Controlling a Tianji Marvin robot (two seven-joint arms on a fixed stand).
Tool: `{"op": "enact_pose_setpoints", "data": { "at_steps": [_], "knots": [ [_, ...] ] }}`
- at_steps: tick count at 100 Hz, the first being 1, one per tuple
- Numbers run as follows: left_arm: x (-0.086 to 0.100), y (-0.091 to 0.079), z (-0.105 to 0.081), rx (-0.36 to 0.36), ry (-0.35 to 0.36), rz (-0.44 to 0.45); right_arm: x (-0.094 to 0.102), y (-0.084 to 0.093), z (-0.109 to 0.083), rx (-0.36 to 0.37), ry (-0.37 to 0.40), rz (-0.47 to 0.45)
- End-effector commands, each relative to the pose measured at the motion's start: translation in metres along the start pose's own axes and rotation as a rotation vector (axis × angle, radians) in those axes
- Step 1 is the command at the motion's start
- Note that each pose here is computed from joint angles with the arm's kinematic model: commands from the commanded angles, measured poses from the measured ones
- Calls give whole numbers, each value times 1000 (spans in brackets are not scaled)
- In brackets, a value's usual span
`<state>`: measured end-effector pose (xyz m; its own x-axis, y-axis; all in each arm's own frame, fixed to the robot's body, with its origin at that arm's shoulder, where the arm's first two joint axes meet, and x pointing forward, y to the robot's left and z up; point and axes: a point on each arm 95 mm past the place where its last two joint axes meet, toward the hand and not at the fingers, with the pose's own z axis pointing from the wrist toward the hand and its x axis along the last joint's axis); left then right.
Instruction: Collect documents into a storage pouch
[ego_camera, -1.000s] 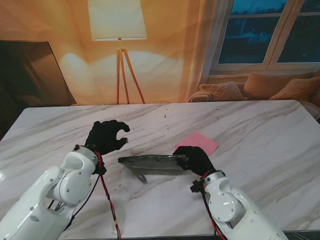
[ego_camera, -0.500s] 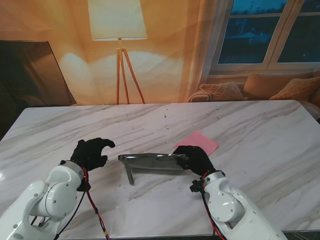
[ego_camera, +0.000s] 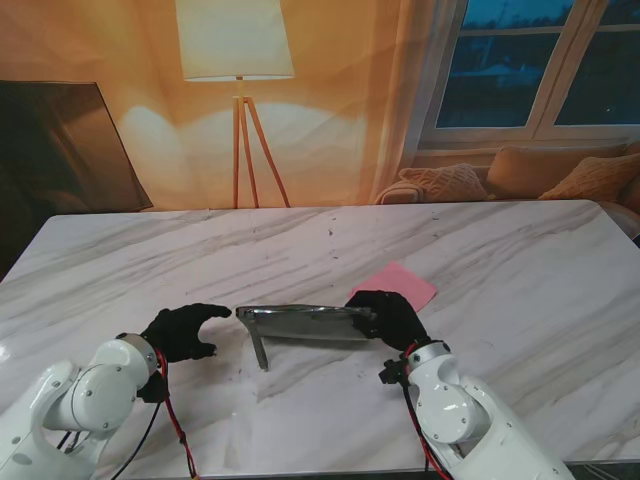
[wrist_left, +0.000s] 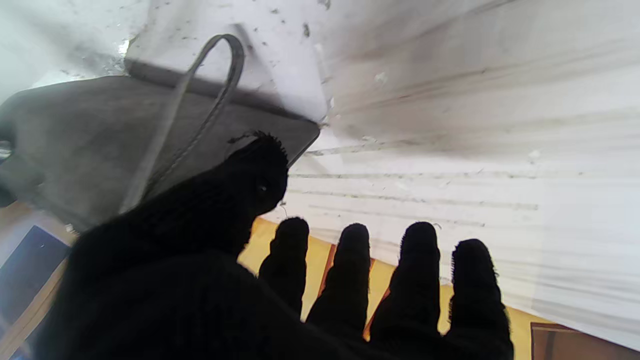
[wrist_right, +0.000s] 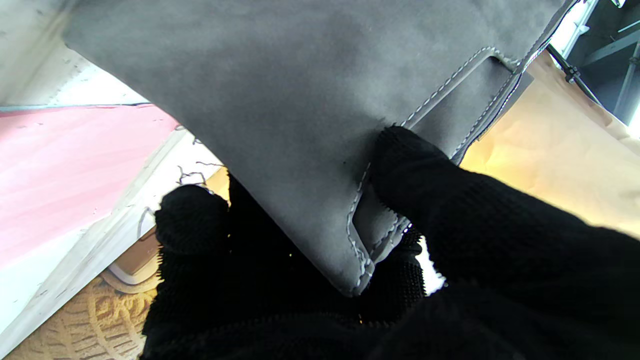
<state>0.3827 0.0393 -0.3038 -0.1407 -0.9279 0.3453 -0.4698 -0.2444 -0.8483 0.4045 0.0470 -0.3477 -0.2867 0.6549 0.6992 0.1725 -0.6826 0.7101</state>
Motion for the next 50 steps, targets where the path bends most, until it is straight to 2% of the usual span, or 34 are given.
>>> {"op": "enact_pose_setpoints", "data": {
  "at_steps": [1,22,50],
  "knots": [
    [-5,5,6,-28,5,-7,1,-3,0,18,-5,4],
    [-7,11,31,0,46,-90,1,-2,0,21,-9,8],
    [4,8,57,85,100,-147,2,-1,0,22,-8,13]
  ]
}}
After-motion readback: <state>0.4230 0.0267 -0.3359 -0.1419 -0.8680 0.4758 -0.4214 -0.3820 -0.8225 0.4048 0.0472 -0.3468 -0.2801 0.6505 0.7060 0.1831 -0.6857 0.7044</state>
